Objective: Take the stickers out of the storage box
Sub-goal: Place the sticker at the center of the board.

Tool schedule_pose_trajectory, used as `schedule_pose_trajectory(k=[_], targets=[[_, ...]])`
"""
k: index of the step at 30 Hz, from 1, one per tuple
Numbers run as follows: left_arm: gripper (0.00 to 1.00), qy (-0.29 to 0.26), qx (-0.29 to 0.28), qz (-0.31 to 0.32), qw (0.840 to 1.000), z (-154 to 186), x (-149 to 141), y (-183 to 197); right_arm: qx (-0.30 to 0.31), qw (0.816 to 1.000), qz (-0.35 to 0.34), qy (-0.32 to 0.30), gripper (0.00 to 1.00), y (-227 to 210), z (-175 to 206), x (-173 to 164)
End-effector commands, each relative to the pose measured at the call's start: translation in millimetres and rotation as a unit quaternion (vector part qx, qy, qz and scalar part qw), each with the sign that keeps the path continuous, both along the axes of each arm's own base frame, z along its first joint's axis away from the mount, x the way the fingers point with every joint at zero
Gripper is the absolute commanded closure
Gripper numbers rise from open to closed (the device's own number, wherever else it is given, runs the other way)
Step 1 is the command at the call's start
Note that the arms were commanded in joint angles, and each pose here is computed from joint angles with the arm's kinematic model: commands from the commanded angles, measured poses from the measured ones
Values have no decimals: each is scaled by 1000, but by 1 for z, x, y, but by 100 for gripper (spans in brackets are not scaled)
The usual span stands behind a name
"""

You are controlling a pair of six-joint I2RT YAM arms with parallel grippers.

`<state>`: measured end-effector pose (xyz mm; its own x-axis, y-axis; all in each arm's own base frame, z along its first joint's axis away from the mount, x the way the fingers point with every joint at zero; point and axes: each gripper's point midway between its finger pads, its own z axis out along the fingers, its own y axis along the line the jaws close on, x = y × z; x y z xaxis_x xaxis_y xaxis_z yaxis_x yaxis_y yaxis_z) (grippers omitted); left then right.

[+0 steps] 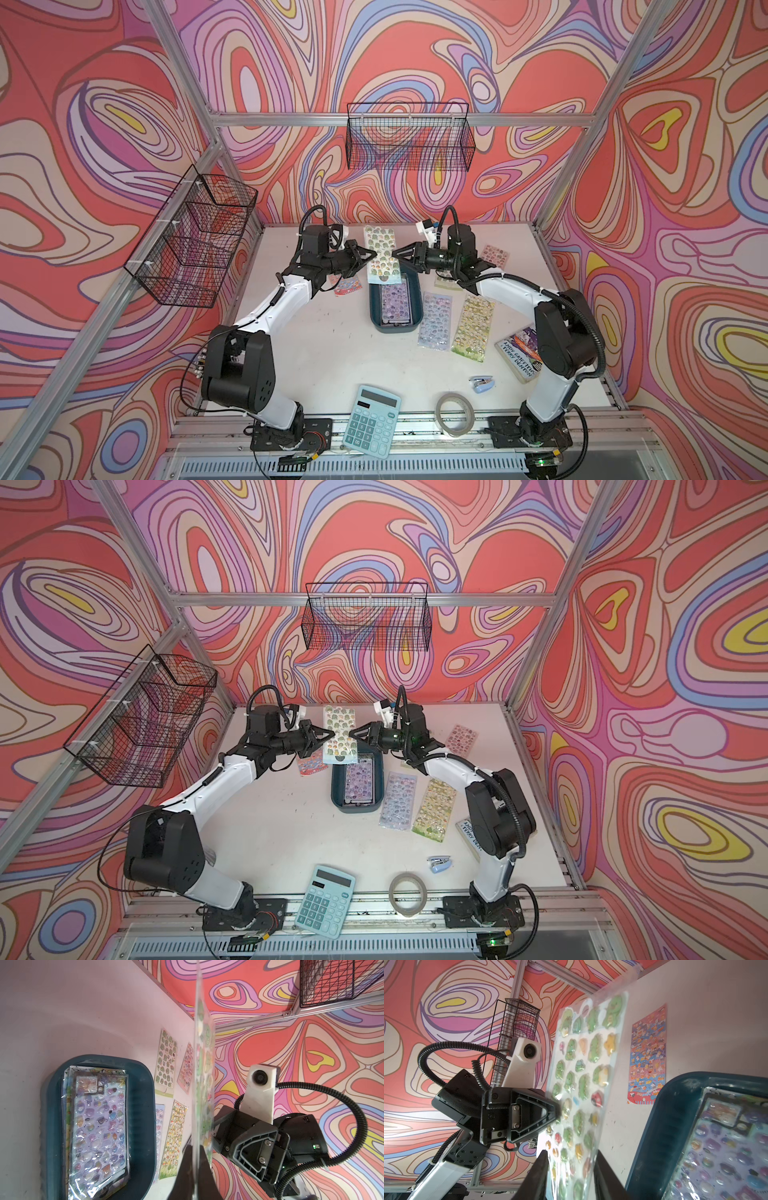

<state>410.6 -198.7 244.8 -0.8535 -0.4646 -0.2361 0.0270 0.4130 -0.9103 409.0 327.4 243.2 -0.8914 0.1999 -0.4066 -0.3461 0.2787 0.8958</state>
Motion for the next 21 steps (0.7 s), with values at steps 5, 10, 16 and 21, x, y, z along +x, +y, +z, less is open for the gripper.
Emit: schedule_pose_trajectory(k=[5,10,16,21], targets=[[94,12,45,86,995,-5,-2,69,-89,995,-41,22,62,-18,-39,11],[95,33,123,163,978,-33,-8,134,-122,991,-51,30,62,-25,-54,9],[96,106,166,210,958,-78,-19,180,-141,988,-55,31,64,-29,-62,8],[97,143,197,244,939,-103,-20,211,-148,987,-52,36,65,-30,-67,6]])
